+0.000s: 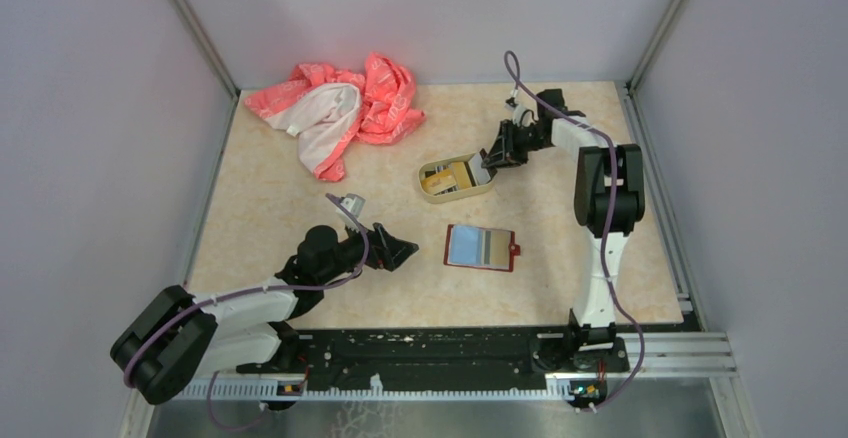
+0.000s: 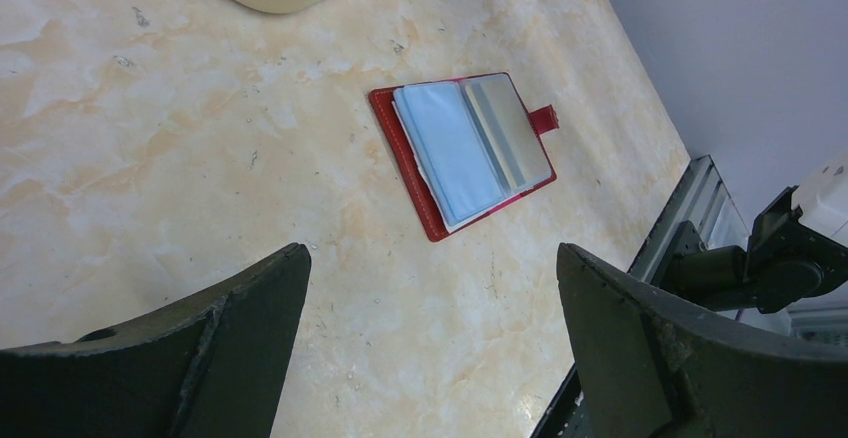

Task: Put the credit cards into the card holder
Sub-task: Pick up the credit card from the storage box.

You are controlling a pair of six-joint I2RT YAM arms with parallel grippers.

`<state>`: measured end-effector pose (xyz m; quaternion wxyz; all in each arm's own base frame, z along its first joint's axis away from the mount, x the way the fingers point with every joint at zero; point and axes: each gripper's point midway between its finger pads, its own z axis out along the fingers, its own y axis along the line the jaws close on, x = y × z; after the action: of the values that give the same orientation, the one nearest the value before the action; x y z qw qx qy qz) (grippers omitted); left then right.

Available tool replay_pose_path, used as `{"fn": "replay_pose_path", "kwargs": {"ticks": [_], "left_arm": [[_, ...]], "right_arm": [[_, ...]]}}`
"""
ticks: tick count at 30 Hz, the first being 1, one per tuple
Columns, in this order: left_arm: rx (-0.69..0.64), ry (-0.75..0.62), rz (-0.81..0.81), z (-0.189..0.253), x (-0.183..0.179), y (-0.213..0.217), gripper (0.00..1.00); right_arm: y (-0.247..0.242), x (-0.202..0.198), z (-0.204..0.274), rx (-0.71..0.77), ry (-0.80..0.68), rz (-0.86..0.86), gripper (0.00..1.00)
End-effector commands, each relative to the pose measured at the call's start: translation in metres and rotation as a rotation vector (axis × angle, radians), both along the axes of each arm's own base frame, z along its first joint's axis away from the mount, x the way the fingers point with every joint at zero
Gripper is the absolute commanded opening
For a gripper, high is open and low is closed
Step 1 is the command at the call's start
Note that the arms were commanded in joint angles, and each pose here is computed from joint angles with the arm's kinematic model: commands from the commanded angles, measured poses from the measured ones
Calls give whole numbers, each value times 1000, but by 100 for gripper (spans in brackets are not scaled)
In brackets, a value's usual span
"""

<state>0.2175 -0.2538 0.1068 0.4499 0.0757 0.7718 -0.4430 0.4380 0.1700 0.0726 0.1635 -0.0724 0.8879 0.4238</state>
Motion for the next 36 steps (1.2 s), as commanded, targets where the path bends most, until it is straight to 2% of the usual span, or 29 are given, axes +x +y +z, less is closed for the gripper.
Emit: {"fn": "replay_pose_path", "kwargs": {"ticks": [1,9,21,28,31,36], "left_arm": [[-14,-19,3,6,1,1,98],[-19,-20,4,8,1,1,98],[-19,-20,3,7,0,1,98],[-18,-20,7,7,0,2,98],[-18,-19,5,7,0,2,98],[-21,-23,5,8,0,2,98]], "right_arm": [[-5,5,10,3,-39,-7,23],[-9,4,8,8,-30,-8,26],[-12,3,10,17,-26,-11,22],[-15,4,11,23,-27,-14,13],[-16,4,12,29,-27,-15,5],[-19,5,16,20,-42,-18,1]]}}
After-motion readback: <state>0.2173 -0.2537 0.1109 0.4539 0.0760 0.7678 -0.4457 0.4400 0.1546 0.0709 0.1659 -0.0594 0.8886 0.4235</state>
